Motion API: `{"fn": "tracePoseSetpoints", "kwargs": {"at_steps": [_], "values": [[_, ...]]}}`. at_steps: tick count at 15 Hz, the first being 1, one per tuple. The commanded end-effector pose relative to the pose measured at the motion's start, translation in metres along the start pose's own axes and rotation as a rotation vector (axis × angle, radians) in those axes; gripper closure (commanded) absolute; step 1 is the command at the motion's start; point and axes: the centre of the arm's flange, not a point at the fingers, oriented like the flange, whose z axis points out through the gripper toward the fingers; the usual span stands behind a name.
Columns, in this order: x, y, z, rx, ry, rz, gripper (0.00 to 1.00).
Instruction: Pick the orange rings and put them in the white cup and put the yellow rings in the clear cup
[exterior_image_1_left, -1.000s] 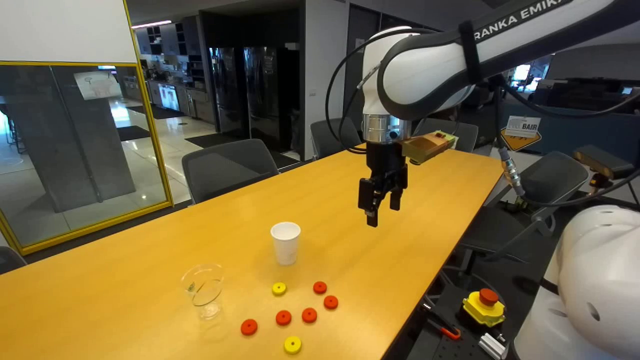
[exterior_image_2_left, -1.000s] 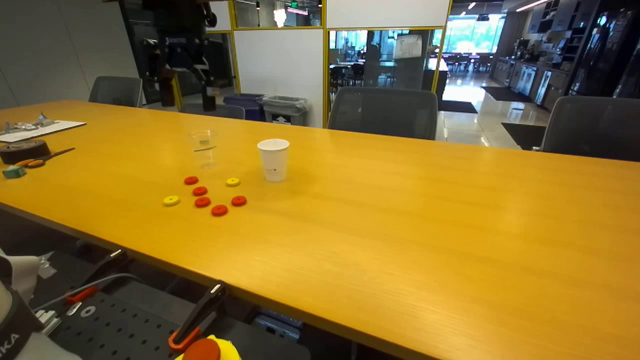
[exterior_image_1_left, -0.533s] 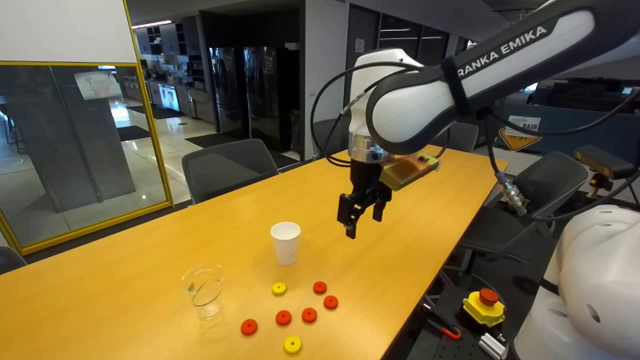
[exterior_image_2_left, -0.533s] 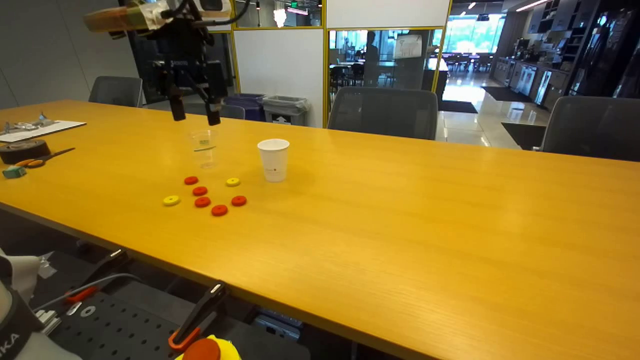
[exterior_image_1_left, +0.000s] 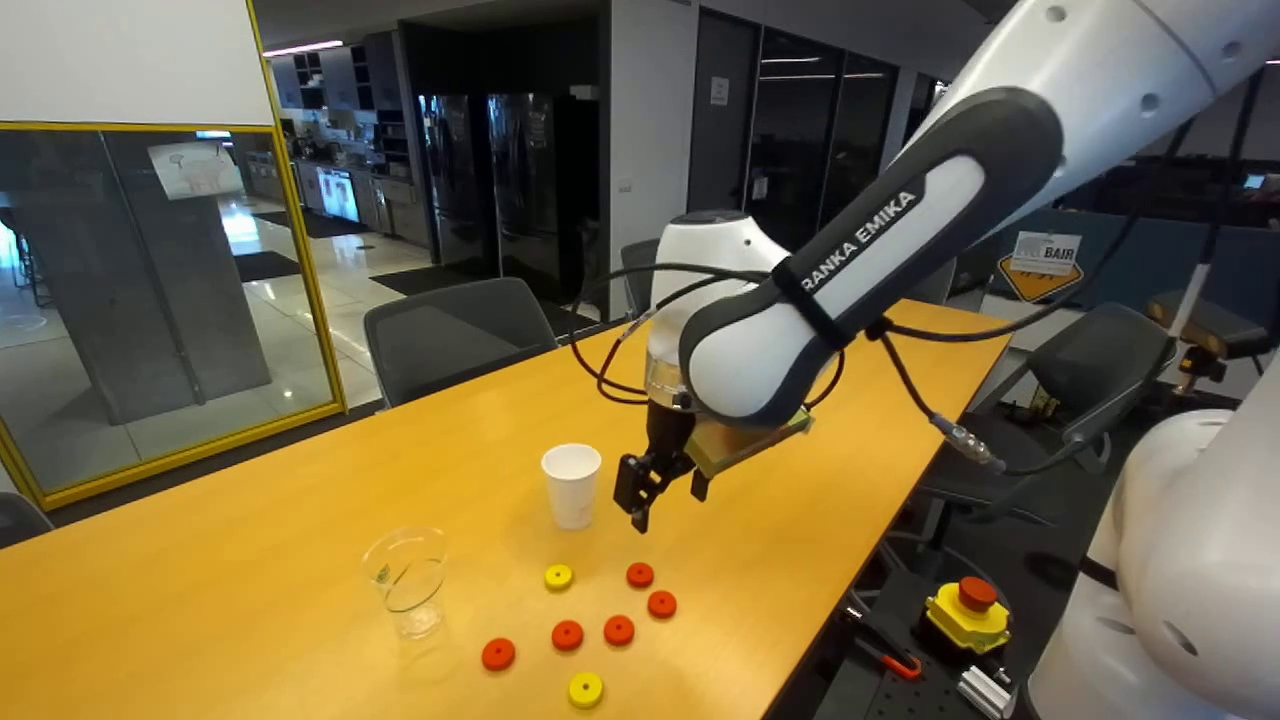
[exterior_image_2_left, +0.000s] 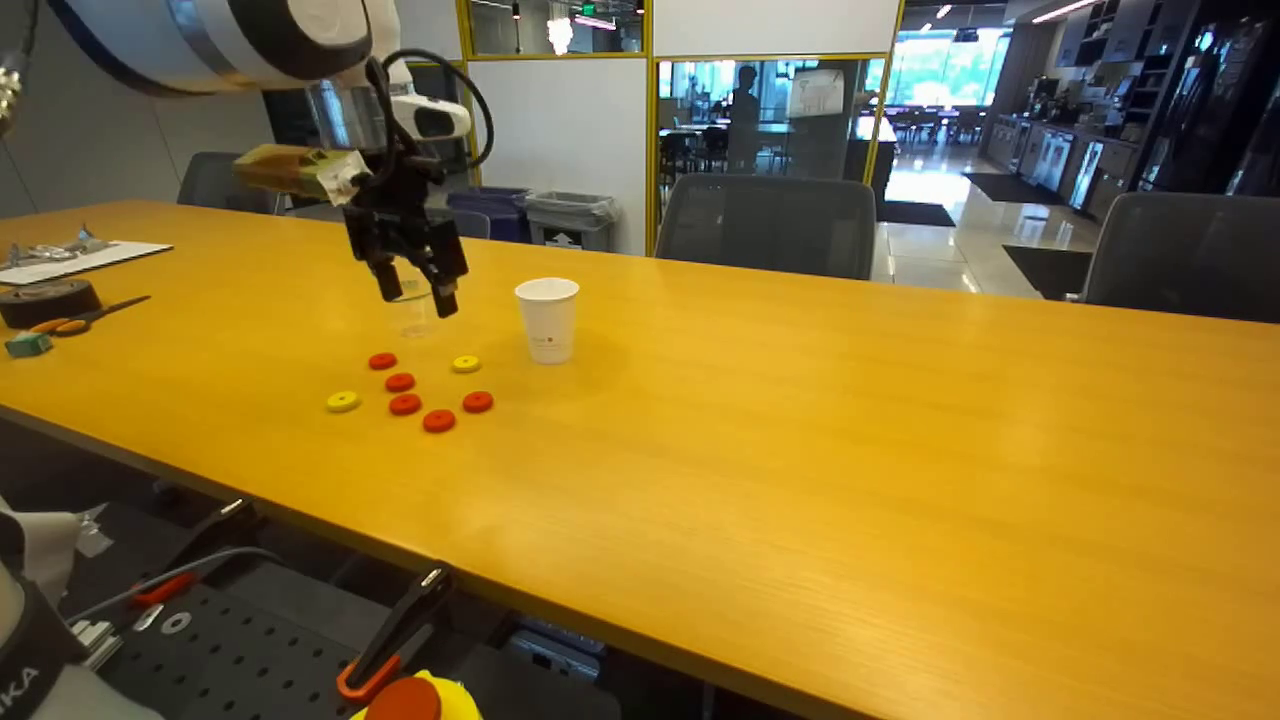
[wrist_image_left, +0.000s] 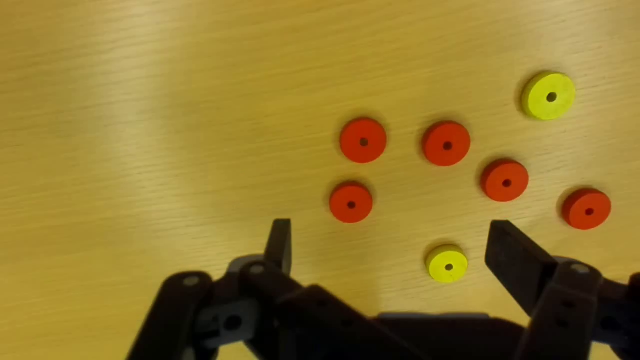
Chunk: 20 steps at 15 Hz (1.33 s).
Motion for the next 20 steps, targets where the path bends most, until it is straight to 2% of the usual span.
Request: {"fn": "tracePoseSetpoints", "kwargs": {"at_steps": [1,8,14,20], "values": [[0.026,-0.010,0.044,0.021,0.017,0.038,0.00],[0.040,-0.016,0.108,0.015,-0.009,0.078,0.00],[0.062,-0.007,0.135,-0.004,-0.038,0.114,0.00],[0.062,-0.005,0.156,0.000,-0.062,0.144,0.00]]}}
